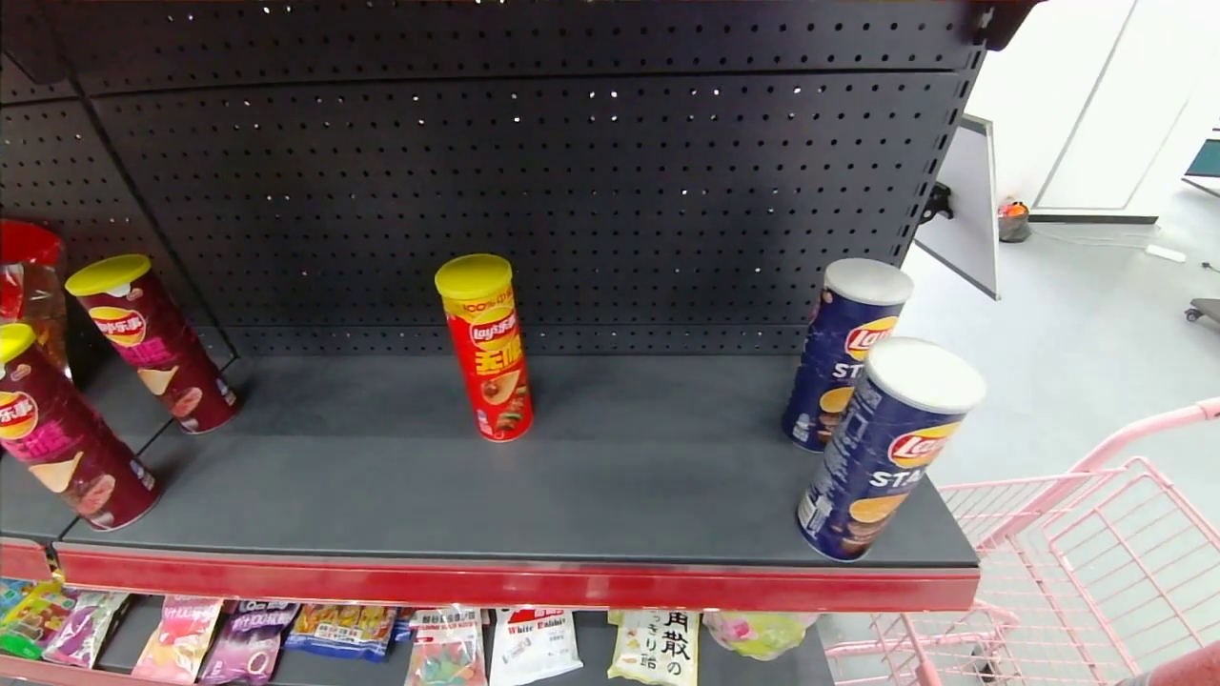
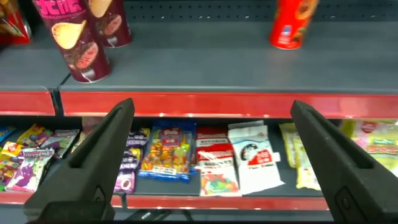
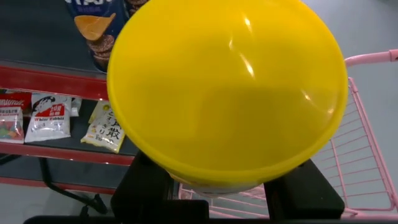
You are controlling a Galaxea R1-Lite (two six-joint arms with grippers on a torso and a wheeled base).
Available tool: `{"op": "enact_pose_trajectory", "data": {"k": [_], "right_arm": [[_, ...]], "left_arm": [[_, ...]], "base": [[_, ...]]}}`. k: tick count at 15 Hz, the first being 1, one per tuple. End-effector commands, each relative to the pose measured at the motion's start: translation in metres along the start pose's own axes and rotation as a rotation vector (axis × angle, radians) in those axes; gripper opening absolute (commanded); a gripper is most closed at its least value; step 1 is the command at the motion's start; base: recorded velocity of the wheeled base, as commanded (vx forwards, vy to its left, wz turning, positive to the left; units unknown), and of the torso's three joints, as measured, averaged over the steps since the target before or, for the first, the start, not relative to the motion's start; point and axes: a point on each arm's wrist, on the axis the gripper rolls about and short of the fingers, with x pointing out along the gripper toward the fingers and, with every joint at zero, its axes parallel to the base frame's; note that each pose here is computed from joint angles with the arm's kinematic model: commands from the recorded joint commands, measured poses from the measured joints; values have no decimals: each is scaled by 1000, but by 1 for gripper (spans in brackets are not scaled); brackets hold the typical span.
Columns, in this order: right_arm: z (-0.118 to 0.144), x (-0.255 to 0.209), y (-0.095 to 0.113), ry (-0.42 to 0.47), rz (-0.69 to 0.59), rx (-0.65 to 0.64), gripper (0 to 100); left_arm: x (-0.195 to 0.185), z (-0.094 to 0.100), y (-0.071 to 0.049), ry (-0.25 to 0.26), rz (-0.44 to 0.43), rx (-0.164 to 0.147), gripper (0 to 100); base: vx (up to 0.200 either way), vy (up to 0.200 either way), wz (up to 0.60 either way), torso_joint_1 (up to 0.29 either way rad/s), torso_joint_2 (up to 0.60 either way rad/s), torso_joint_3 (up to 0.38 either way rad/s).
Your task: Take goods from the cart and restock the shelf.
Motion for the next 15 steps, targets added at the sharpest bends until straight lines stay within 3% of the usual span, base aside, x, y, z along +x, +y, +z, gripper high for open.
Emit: {"op": "enact_pose_trajectory", "data": {"k": [1, 11, 15], "right_arm": [[-1, 1, 0, 8, 3, -1, 0], [-5, 1, 1, 12, 5, -1, 0], [-11, -3, 2, -10, 2, -5, 0]], "left_arm": [[0, 0, 0, 0, 1, 0, 100], [0, 0, 0, 0, 1, -2, 100], [0, 0, 0, 0, 1, -2, 100]], "base": [[0, 200, 0, 32, 12, -7], [0, 200, 0, -2, 4, 3], [0, 0, 0, 0, 0, 0]]}}
